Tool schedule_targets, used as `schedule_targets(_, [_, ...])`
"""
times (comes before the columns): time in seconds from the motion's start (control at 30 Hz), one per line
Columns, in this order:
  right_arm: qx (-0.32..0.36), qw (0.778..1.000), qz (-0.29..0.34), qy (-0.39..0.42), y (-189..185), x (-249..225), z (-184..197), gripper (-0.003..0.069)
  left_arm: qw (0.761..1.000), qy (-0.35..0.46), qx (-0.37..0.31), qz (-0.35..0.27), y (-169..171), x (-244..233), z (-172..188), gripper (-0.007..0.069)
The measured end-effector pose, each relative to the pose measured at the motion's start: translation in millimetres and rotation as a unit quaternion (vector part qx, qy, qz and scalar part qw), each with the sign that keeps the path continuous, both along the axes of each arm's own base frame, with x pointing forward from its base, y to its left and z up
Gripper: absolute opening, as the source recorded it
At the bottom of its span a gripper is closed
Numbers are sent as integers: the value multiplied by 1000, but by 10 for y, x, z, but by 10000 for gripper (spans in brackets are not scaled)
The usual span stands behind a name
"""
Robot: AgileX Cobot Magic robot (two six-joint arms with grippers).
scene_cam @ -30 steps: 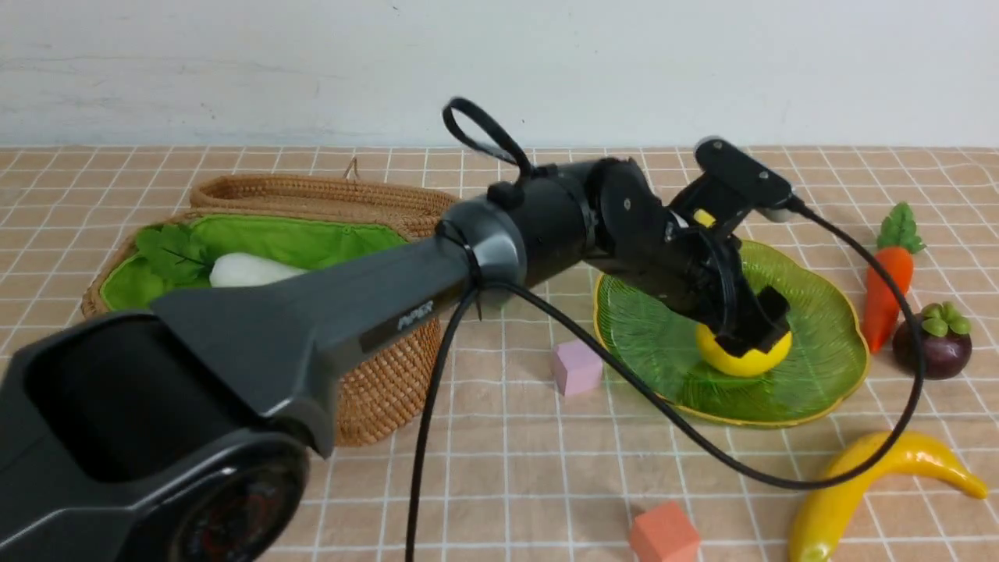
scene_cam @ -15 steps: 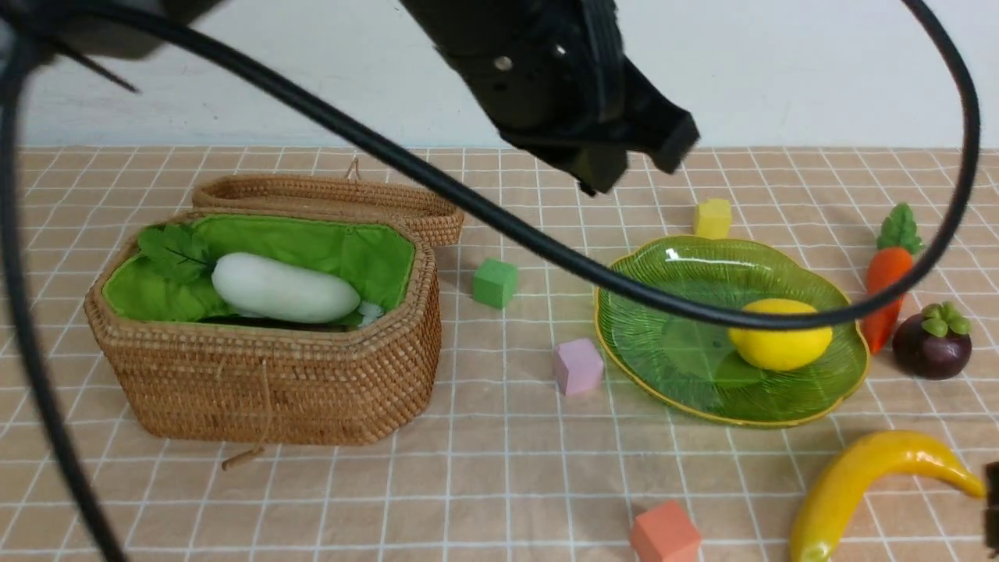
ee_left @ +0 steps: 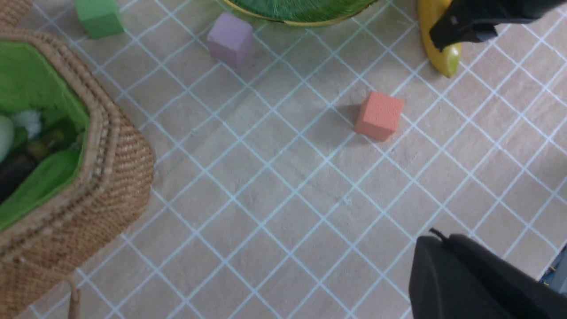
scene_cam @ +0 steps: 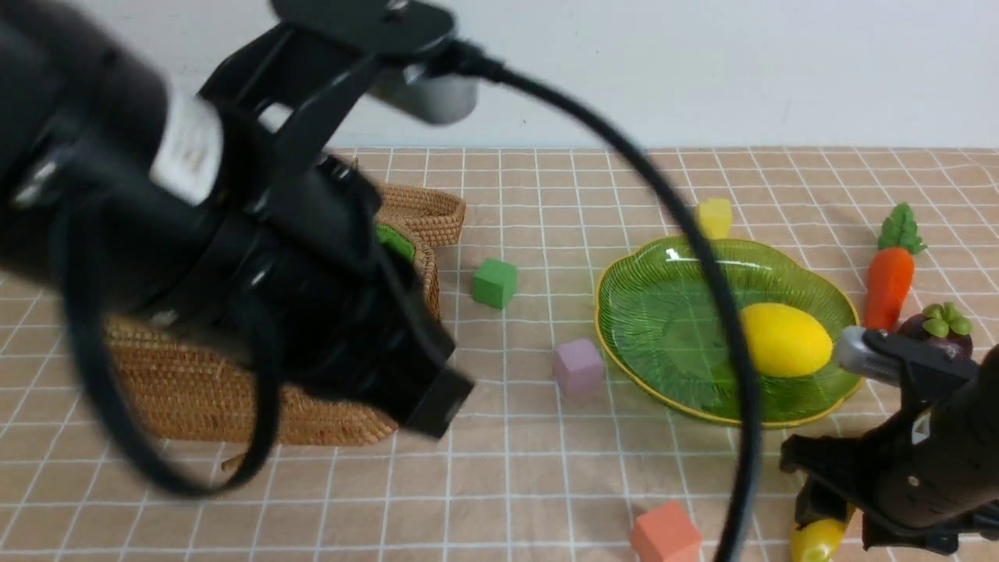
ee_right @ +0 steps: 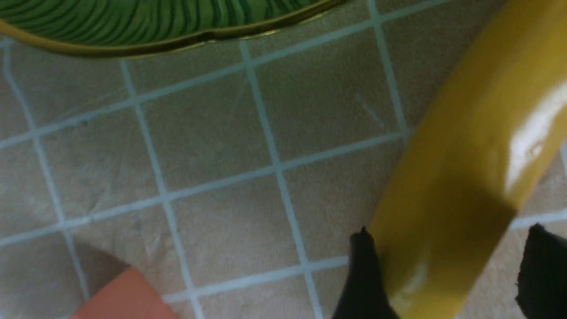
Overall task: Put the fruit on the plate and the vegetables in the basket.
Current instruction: Use the right arm to grab a banana and put it into the right plate
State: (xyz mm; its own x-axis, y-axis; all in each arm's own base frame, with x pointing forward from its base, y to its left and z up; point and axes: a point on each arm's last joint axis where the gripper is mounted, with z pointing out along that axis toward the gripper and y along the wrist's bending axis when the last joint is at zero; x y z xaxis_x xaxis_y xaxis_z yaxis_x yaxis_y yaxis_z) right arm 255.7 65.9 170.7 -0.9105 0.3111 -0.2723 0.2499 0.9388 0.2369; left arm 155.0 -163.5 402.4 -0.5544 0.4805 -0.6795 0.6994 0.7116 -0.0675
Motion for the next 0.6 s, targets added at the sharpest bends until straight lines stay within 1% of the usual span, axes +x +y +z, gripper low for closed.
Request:
schedule_targets(0.13, [-6, 1000, 0, 19, 8, 41, -139, 442, 1000, -5, -8, 1, 179, -178, -112, -13])
schedule_targets(0.27, [-16, 1000, 10, 25, -1, 48, -151, 313, 1000, -17, -24, 2, 348, -344, -109, -13])
schedule_targets(0.37, [-25, 999, 22, 36, -13, 11, -109, 318, 999, -26, -33, 2, 429, -422, -61, -13])
schedule_targets(0.43, [-31, 997, 31, 59, -30, -70, -1, 318, 999, -35, -35, 3, 482, -465, -29, -13])
schedule_targets(0.5, [-33, 997, 35, 62, -38, -107, 120, 318, 999, -41, -36, 4, 512, -486, -11, -13])
schedule_targets(0.6, [-26, 998, 51, -4, -22, -45, 625, 318, 998, -59, -37, 9, 558, -500, 21, -13])
